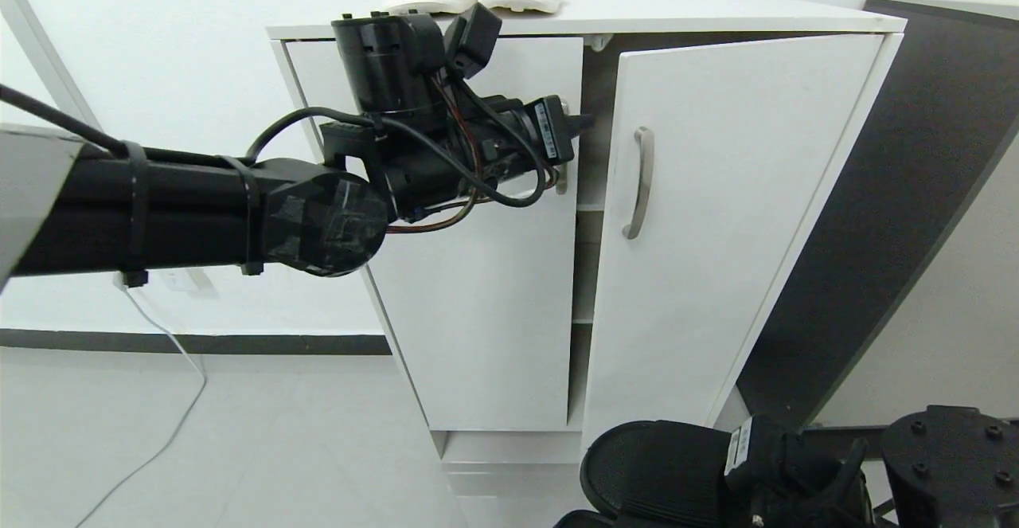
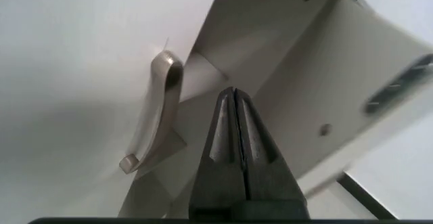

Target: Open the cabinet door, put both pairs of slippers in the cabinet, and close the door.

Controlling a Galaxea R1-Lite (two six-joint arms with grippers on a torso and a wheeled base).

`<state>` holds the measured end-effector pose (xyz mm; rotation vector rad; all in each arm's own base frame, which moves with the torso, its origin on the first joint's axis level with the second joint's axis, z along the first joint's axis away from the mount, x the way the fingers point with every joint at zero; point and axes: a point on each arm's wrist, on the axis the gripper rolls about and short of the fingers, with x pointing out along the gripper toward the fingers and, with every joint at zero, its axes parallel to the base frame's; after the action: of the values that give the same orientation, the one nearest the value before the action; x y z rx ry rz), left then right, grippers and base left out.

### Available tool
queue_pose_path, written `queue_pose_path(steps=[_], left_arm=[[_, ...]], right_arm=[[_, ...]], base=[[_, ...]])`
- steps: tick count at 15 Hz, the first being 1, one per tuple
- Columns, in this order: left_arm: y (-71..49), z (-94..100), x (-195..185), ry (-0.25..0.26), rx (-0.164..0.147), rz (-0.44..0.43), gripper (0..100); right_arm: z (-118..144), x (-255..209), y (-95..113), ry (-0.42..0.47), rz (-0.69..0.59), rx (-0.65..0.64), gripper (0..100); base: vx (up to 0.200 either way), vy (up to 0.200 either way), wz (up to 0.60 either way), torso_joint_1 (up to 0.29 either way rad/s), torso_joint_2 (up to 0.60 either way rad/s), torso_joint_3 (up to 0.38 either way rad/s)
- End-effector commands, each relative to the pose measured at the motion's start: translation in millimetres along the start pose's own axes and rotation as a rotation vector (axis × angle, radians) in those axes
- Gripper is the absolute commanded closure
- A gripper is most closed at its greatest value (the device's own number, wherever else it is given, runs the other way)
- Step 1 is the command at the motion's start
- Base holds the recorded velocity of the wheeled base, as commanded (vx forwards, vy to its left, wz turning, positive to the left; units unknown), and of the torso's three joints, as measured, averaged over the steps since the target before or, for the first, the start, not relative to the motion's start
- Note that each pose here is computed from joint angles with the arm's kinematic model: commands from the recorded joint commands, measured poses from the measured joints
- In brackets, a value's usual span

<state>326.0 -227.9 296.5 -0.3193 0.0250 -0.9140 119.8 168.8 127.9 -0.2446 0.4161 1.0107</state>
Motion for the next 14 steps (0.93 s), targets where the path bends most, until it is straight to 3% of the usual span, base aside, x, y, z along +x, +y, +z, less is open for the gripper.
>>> queue_pose_path(steps=[1,3,7,8,10,11,12,14], left_arm=[[4.2,-9.6,8.1,0.018,-0.007,0.001,100],[0.3,-12.4,10.1,0.024,-0.009,-0.01,100],[-14.2,-16.6,11.6,0.037,-0.009,-0.043,100],[-22.4,-22.1,9.2,0.055,-0.013,-0.058,100],[-58.2,-35.6,-9.6,0.1,0.014,-0.136,100],[-70.2,-37.5,-17.6,0.106,0.02,-0.165,100],[-77.7,-36.5,-23.4,0.106,0.022,-0.182,100],[-77.7,-34.4,-27.3,0.103,0.023,-0.182,100]], right_arm=[[-0.3,0.8,0.5,0.003,0.004,0.0,100],[-0.9,1.8,2.7,0.008,0.014,-0.002,100],[-3.1,5.0,4.2,0.023,0.021,-0.001,100],[-3.1,5.0,4.2,0.023,0.021,-0.001,100],[-4.6,4.4,4.9,0.027,0.026,-0.002,100],[-5.0,4.3,6.5,0.029,0.032,-0.006,100],[-4.8,4.4,7.2,0.027,0.035,-0.007,100],[-4.3,4.1,7.5,0.023,0.035,-0.007,100]], base=[[0.0,0.0,0.0,0.0,0.0,0.0],[0.0,0.0,0.0,0.0,0.0,0.0],[-0.2,0.0,0.0,0.002,0.0,0.004],[-0.2,0.0,0.0,0.012,0.0,0.002],[-0.2,0.0,0.0,0.0,0.0,0.0],[-0.2,0.0,0.0,0.002,0.01,0.002],[-0.2,0.0,0.0,0.002,0.0,0.002],[-0.2,0.0,0.0,0.002,0.0,0.0]])
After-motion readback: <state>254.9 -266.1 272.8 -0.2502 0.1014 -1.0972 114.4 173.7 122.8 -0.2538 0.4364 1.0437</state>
